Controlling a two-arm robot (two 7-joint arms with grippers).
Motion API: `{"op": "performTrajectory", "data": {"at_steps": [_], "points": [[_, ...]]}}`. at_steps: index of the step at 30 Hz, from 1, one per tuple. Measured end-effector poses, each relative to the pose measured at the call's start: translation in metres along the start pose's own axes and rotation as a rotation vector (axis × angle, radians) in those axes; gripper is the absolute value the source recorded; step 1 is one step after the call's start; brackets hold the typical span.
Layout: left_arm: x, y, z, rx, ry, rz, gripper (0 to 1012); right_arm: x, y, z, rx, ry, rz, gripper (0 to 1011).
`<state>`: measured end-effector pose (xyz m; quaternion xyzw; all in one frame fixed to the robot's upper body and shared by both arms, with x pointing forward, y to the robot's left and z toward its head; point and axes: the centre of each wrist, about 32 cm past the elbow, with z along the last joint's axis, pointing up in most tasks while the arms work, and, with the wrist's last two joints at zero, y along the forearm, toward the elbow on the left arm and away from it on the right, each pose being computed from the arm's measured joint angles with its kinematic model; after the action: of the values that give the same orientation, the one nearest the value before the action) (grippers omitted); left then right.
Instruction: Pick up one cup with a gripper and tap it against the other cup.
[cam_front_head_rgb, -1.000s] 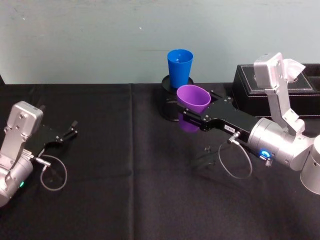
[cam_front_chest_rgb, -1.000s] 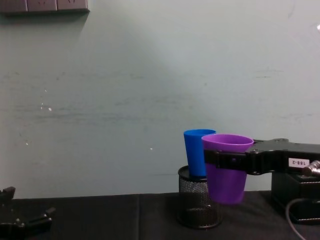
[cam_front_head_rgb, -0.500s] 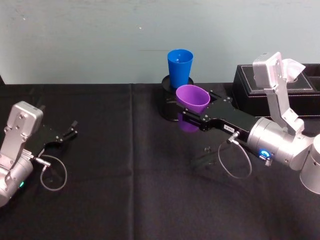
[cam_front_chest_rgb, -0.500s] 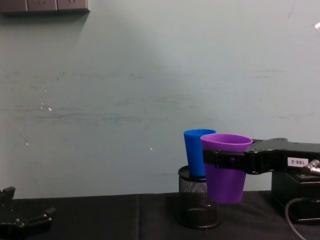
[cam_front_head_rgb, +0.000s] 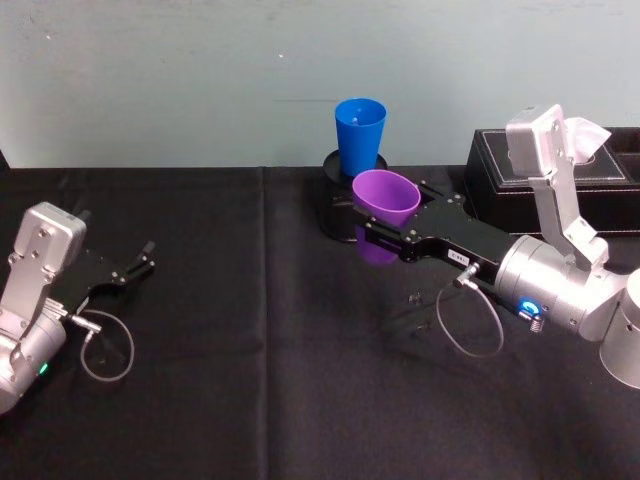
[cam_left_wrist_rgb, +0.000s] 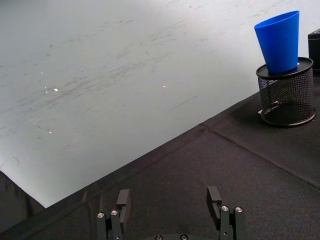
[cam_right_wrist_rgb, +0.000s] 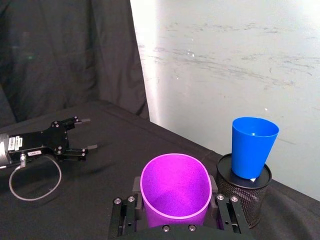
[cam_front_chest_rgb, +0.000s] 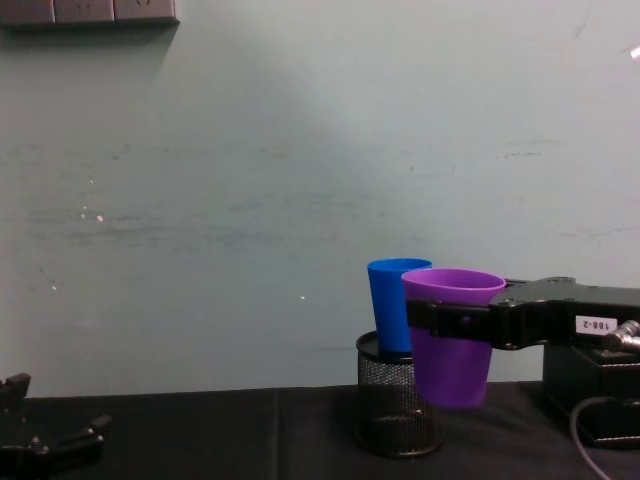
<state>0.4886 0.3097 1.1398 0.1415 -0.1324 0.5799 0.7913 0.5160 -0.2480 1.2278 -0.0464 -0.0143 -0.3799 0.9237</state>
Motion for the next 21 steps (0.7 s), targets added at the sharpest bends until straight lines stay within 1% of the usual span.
{"op": "performTrajectory", "data": {"at_steps": [21], "points": [[0.0,0.0,0.0,0.0,0.0,0.0,1000,0.0,0.0,0.0,0.0,-0.001,0.0,721]]}}
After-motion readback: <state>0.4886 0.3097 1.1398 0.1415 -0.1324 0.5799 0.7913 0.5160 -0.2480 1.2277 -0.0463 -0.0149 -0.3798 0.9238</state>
